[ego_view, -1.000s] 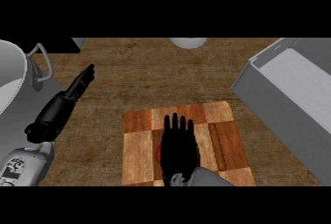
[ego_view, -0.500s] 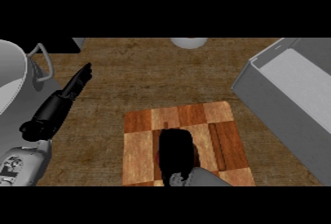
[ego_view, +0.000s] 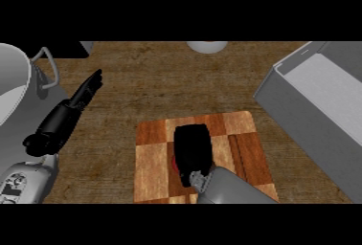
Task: Pick the tomato from the cutting board and place it in the cardboard box
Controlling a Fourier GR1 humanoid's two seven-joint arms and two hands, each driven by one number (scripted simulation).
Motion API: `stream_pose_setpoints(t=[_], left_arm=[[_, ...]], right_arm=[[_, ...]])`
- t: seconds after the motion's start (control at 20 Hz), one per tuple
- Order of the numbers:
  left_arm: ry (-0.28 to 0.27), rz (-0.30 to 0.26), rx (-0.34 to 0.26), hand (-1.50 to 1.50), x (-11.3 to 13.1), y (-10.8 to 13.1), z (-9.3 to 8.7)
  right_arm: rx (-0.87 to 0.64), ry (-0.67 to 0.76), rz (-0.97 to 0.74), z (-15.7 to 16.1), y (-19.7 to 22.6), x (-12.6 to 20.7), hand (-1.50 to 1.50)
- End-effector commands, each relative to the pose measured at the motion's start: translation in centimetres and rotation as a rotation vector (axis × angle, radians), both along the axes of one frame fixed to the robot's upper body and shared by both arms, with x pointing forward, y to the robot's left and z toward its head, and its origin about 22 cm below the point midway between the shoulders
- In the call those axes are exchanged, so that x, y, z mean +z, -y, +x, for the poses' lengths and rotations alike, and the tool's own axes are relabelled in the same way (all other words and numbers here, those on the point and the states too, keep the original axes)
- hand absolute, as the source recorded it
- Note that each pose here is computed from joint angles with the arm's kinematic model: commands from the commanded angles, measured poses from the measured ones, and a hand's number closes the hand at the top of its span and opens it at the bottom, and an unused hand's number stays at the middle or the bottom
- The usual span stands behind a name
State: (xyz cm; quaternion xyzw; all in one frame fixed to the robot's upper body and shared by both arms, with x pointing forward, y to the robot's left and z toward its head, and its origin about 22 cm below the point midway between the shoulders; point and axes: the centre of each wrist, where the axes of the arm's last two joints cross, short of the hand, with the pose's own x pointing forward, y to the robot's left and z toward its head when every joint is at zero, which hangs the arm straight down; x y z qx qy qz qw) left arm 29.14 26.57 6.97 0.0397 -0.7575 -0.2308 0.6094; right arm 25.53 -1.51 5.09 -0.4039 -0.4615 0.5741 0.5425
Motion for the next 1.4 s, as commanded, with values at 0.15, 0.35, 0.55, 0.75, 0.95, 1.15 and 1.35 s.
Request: stream_pose_setpoints(t=[0.15, 0.35, 0.55, 0.75, 0.95, 1.15, 1.35], left_arm=[[0.001, 0.014, 0.003, 0.0, -1.1, -1.7, -0.2], [-0.006, -0.003, -0.011, 0.0, 0.3, -0.4, 0.0], [-0.002, -0.005, 0.017, 0.0, 0.6, -1.3, 1.0], [-0.024, 0.003, 0.026, 0.0, -0.7, 0.1, -0.2], [-0.009, -0.011, 0.015, 0.0, 0.3, -0.5, 0.4], [-0.009, 0.013, 0.013, 0.0, -0.3, 0.0, 0.0], [-0.002, -0.005, 0.02, 0.0, -0.9, -0.2, -0.2]], right_arm=[[0.181, 0.074, 0.195, 7.8, 8.7, 1.6, 1.5], [0.258, 0.208, 0.21, 9.8, 8.9, 3.8, 1.5], [0.289, 0.343, 0.13, 10.7, 10.3, 9.4, 1.5], [0.198, 0.437, 0.22, 8.6, 10.3, 13.1, 1.5], [-0.066, 0.571, 0.365, 10.4, 14.3, 16.0, 1.5], [-0.238, 0.61, 0.373, 10.9, 17.6, 18.2, 1.5], [-0.349, 0.652, 0.388, 11.5, 21.5, 18.3, 1.5]])
